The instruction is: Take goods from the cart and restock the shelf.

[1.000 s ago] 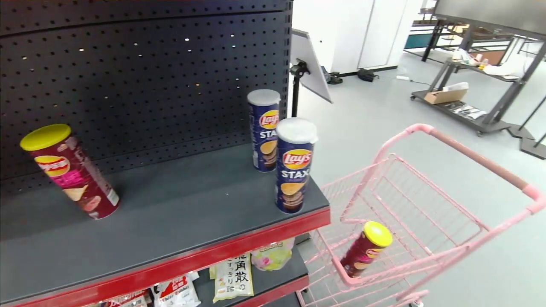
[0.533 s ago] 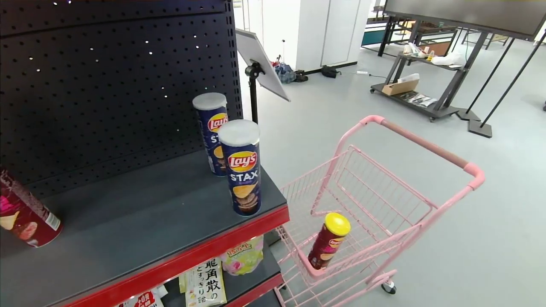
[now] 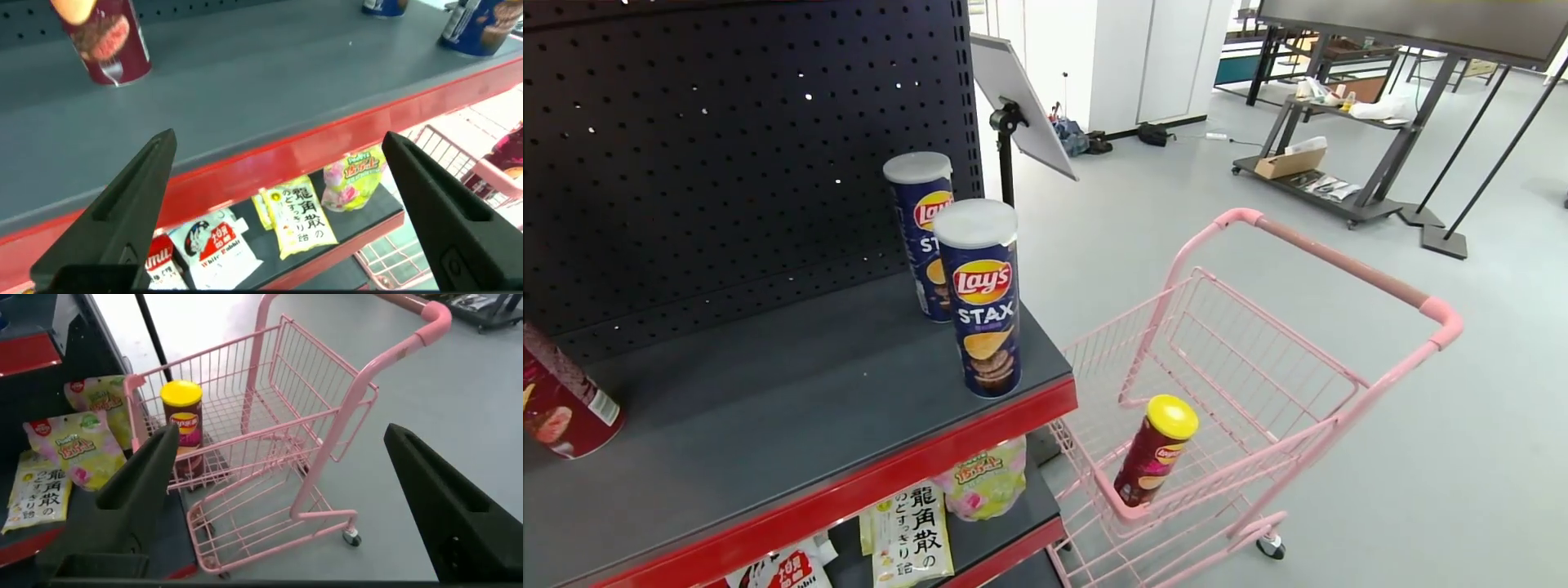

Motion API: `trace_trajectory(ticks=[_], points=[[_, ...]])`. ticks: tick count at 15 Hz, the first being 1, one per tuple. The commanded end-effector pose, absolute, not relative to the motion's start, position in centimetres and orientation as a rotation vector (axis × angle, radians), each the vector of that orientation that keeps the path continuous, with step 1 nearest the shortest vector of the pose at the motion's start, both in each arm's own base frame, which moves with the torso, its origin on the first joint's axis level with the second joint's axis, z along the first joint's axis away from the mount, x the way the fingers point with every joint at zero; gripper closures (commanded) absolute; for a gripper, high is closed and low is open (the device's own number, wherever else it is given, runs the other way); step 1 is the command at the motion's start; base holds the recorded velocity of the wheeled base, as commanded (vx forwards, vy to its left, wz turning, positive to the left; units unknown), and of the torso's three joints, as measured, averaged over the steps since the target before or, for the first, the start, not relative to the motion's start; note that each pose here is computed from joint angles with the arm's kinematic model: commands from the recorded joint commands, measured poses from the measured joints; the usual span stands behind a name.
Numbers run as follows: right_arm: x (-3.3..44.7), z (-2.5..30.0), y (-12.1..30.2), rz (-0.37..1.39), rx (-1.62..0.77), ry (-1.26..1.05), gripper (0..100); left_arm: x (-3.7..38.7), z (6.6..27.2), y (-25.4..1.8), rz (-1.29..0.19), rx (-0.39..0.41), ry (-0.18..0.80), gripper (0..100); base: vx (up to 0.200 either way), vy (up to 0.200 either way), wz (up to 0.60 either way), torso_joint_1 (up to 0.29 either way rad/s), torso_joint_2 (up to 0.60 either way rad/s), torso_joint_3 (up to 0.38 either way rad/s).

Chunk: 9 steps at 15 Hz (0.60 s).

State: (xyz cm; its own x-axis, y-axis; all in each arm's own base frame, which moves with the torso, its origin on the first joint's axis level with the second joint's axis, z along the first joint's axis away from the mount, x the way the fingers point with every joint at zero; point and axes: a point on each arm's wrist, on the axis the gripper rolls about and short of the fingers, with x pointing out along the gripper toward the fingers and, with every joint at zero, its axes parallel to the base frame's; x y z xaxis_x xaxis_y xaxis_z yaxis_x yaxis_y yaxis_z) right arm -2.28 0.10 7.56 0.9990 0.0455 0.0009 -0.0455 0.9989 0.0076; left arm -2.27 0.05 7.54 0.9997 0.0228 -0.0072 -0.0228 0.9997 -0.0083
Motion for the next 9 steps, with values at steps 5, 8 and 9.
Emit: trace_trajectory(ticks=[5, 8, 9], points=[[-2.28, 7.56, 0.10, 0.048, 0.006, -0.001, 0, -2.28, 7.53, 0.05, 0.023, -0.009, 0.006, 0, 0.000, 0.000, 0.00, -0.141, 0.36, 0.215], [-2.28, 7.56, 0.10, 0.046, 0.009, -0.001, 0, -2.27, 7.53, 0.05, 0.023, -0.009, 0.008, 0, 0.000, 0.000, 0.00, -0.076, 0.21, 0.118], [-2.28, 7.56, 0.10, 0.048, 0.009, -0.001, 0, -2.27, 7.53, 0.05, 0.023, -0.009, 0.008, 0, 0.000, 0.000, 0.00, 0.000, 0.00, 0.000]])
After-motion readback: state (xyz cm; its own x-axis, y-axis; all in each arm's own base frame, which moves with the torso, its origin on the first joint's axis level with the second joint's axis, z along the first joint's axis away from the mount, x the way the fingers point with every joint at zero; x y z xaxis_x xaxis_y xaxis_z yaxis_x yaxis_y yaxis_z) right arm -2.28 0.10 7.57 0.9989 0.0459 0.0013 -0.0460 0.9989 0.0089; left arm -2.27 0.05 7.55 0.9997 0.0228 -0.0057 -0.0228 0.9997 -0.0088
